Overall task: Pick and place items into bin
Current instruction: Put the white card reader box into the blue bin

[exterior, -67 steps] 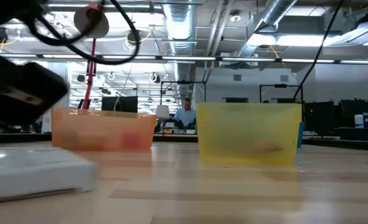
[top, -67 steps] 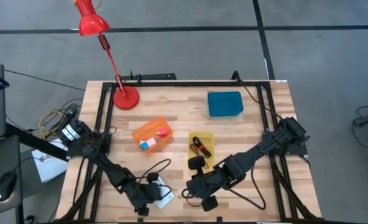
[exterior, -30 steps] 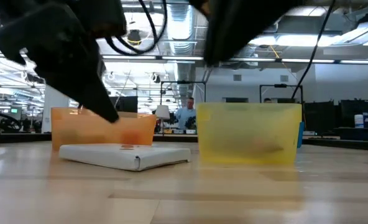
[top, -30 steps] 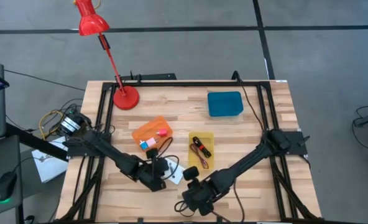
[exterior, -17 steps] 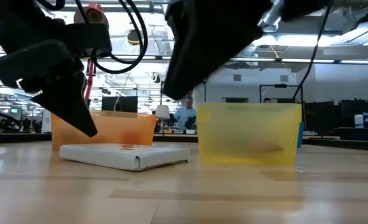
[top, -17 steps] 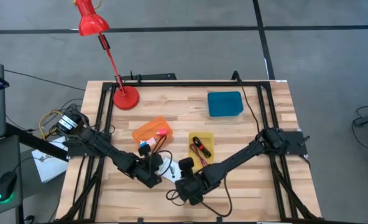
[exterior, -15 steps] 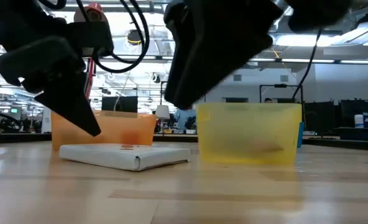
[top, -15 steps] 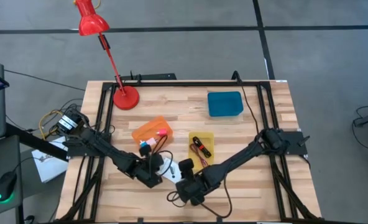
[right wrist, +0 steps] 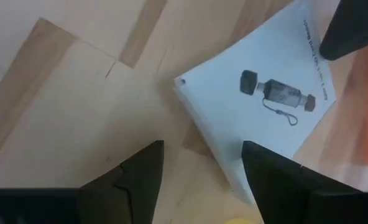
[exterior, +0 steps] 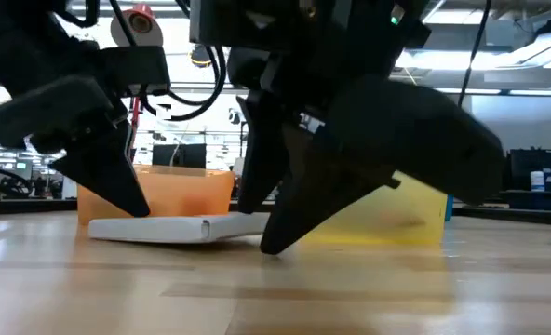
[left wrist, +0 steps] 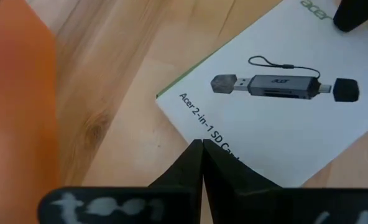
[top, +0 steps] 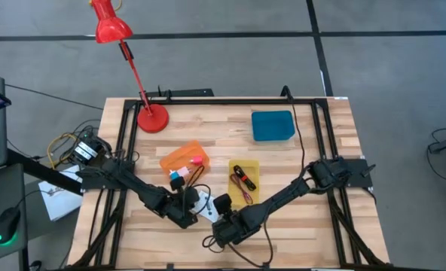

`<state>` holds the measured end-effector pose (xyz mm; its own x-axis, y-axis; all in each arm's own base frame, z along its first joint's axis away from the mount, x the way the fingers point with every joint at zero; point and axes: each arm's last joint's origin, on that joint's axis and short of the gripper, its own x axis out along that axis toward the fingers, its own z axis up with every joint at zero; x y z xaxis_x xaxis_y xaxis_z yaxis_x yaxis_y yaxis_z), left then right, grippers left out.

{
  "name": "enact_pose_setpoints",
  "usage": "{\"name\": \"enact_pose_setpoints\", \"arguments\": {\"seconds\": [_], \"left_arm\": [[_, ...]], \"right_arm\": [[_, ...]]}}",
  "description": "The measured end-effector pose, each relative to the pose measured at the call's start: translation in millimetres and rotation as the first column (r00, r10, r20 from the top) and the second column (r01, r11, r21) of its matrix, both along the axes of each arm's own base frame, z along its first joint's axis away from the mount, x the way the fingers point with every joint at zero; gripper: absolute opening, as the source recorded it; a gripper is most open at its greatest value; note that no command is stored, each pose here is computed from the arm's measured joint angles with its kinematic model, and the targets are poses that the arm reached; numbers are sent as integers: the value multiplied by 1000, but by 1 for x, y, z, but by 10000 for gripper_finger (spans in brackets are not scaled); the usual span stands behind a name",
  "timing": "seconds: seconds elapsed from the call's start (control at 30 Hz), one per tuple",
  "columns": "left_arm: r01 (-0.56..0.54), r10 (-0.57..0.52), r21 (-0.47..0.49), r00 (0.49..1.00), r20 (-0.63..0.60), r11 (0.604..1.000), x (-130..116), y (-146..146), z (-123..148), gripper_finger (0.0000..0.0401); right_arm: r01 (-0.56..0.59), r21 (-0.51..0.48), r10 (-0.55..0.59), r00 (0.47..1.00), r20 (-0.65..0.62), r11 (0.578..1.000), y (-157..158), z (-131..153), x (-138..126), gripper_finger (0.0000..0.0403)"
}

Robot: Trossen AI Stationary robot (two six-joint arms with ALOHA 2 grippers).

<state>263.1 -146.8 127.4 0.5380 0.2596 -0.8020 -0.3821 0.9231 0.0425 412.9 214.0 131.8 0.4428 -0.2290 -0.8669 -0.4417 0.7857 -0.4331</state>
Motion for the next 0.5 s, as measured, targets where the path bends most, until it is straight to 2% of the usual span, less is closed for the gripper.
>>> {"name": "enact_pose_setpoints", "arguments": {"seconds": [0.5], "left_arm": [[-2,2,-2,1000,19,1000,0,-1,-11,0]], "right_arm": [[37,-11,-37,999,19,999,-14,3,7,193]]}}
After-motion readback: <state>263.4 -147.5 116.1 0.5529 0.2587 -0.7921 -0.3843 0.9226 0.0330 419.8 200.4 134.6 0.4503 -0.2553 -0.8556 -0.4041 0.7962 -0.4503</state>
